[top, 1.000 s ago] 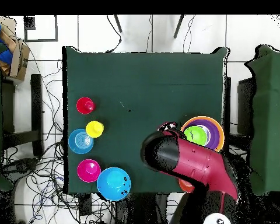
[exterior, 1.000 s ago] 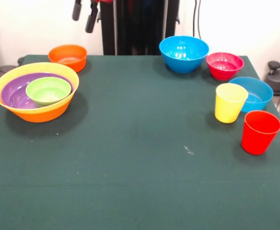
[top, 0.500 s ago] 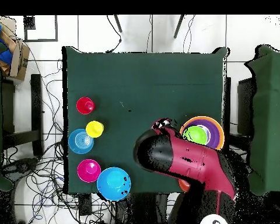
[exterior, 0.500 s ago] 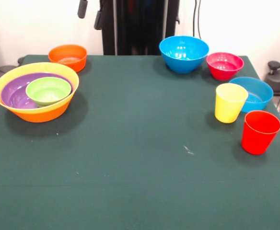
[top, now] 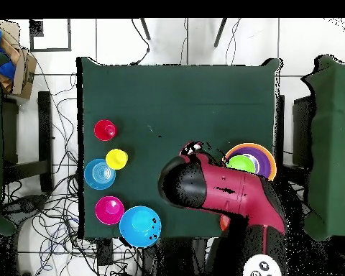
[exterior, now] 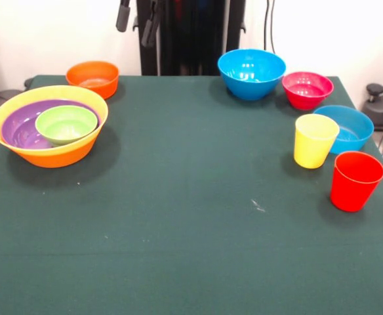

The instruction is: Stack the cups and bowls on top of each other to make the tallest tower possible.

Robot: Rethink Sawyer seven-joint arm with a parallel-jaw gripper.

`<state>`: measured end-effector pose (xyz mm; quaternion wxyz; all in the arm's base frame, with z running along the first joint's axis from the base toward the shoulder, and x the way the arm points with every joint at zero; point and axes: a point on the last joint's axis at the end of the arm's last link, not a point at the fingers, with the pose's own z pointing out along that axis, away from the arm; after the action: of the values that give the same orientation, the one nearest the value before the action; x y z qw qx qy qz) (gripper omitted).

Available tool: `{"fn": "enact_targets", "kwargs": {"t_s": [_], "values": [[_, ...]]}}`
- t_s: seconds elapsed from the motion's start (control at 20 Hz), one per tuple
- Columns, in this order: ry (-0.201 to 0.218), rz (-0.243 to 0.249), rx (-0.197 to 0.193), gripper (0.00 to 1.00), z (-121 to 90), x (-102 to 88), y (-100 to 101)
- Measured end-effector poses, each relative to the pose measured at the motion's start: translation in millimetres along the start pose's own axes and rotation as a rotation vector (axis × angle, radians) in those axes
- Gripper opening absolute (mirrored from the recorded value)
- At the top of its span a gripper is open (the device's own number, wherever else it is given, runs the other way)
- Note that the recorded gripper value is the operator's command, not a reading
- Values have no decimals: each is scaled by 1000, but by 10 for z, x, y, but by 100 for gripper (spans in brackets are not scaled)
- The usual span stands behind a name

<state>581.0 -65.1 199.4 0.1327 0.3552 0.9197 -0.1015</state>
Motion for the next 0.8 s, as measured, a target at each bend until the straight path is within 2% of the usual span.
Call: {"fn": "enact_targets", "kwargs": {"t_s": [0.35, 0.4, 0.55, 0.75, 0.8], "values": [[-4, -152, -18, 100, 134, 14, 55], [-7, -225, -27, 100, 178, 16, 79], [-11, -302, -37, 100, 209, 20, 118], [-19, -435, -66, 100, 223, 67, 277], [-20, -443, -69, 100, 221, 71, 295]]}}
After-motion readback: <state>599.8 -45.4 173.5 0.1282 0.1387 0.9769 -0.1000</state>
